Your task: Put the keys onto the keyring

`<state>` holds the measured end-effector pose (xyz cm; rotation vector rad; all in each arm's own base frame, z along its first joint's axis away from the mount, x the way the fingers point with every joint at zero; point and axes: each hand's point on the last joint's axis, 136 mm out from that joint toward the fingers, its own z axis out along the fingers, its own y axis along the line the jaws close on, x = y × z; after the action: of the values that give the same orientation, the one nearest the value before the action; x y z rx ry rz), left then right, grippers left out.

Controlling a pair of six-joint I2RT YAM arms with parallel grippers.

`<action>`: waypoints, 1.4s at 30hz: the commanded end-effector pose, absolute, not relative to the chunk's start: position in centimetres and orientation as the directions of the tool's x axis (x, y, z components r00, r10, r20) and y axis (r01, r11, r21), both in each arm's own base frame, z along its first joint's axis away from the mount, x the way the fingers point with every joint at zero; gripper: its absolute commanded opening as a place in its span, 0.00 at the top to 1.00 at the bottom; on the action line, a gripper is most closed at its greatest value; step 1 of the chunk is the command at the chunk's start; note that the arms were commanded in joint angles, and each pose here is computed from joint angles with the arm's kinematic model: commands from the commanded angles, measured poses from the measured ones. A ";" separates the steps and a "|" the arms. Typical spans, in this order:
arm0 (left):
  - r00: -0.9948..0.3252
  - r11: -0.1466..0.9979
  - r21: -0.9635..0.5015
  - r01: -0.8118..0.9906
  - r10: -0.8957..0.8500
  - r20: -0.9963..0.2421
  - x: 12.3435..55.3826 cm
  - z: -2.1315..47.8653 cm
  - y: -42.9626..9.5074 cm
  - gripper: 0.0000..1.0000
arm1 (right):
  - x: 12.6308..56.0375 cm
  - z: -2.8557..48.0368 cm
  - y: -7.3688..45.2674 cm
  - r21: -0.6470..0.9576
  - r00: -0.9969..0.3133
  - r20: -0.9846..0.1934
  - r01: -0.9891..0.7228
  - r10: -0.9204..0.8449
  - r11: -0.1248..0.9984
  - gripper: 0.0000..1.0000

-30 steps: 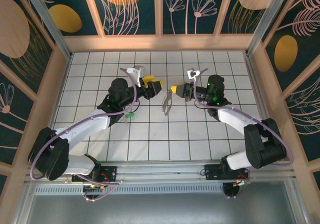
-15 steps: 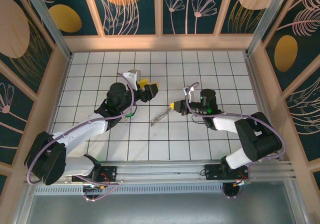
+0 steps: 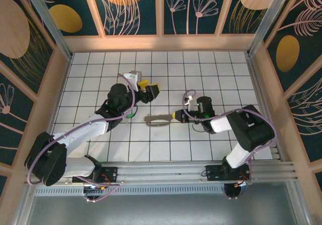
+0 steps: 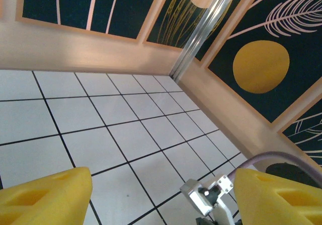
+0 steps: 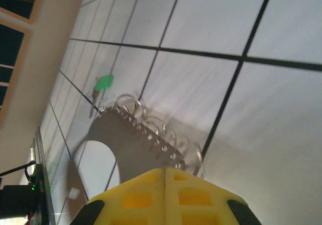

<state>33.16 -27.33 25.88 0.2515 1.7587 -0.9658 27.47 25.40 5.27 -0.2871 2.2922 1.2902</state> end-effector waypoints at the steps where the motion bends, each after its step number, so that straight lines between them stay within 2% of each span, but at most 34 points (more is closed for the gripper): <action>1: -0.410 0.646 -0.486 0.589 -0.279 -0.868 33.3 25.9 -27.5 0.25 | 27.5 5.0 26.1 0.743 -0.861 -0.507 -0.408 0.048 0.530 1.00; 14: -0.417 0.648 -0.488 0.585 -0.275 -0.866 33.2 25.6 -27.5 0.24 | 27.3 5.8 26.8 0.715 -0.834 -0.551 -0.462 0.017 0.524 1.00; 23: -0.421 0.642 -0.493 0.586 -0.278 -0.863 33.1 25.5 -27.6 0.23 | 26.7 4.1 27.6 0.640 -0.827 -0.557 -0.486 -0.077 0.594 1.00; 28: -0.421 0.641 -0.494 0.588 -0.279 -0.863 33.1 25.5 -27.6 0.23 | 26.3 4.1 27.6 0.630 -0.825 -0.559 -0.489 -0.085 0.603 0.84; 37: -0.421 0.640 -0.495 0.588 -0.280 -0.863 33.0 25.5 -27.5 0.22 | 26.1 5.5 26.9 0.604 -0.809 -0.583 -0.495 -0.077 0.625 0.64; 42: -0.418 0.640 -0.494 0.589 -0.283 -0.864 33.0 25.6 -27.5 0.22 | 25.8 6.1 26.5 0.594 -0.808 -0.584 -0.487 -0.074 0.641 0.62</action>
<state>33.19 -27.42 25.26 0.2535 1.7737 -0.9650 26.25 26.89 6.09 -0.4264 2.3286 1.1000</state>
